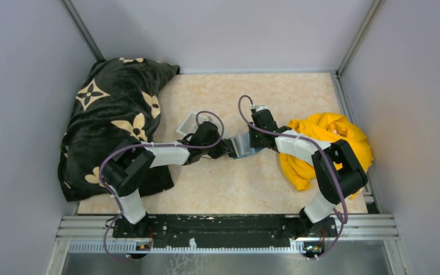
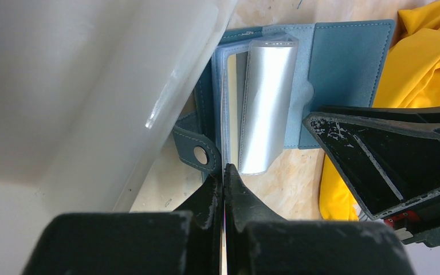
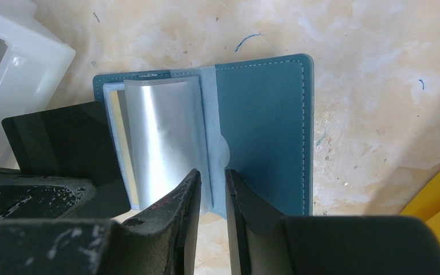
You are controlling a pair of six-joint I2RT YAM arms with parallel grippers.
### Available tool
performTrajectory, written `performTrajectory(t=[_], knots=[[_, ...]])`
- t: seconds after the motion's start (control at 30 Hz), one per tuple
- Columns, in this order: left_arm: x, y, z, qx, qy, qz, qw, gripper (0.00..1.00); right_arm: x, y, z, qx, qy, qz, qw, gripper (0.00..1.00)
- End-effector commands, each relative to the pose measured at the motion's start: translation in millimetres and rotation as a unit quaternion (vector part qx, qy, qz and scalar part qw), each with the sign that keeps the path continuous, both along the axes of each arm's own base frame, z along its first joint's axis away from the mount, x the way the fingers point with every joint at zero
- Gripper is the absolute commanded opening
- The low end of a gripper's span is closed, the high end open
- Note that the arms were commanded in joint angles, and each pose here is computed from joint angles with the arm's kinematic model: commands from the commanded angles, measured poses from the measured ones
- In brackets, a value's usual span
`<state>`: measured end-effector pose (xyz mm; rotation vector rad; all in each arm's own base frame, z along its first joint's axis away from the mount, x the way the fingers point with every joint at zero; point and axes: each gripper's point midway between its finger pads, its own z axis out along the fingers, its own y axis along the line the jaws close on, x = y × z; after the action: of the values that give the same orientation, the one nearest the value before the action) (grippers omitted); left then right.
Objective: Put the credit cards into the card holder
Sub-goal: Insert the credit card into the card holder.
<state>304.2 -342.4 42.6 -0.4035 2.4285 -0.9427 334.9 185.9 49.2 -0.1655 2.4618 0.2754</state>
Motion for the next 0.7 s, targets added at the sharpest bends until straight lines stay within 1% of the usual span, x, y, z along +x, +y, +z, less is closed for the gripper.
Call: performTrajectory(t=[0.0, 0.27, 0.67], knots=[[-1.6, 4.0, -8.4, 0.009, 0.008, 0.0, 1.0, 0.0, 14.0, 4.5, 14.6, 0.014, -0.022, -0.007, 1.0, 0.23], [-4.7, 10.5, -8.4, 0.016, 0.007, -0.003, 1.0, 0.0, 14.7, 3.5, 13.7, 0.015, -0.021, -0.008, 1.0, 0.23], [-6.2, 8.7, -15.0, 0.018, 0.014, -0.02, 1.0, 0.0, 14.1, 2.7, 13.0, 0.015, -0.019, -0.009, 1.0, 0.23]])
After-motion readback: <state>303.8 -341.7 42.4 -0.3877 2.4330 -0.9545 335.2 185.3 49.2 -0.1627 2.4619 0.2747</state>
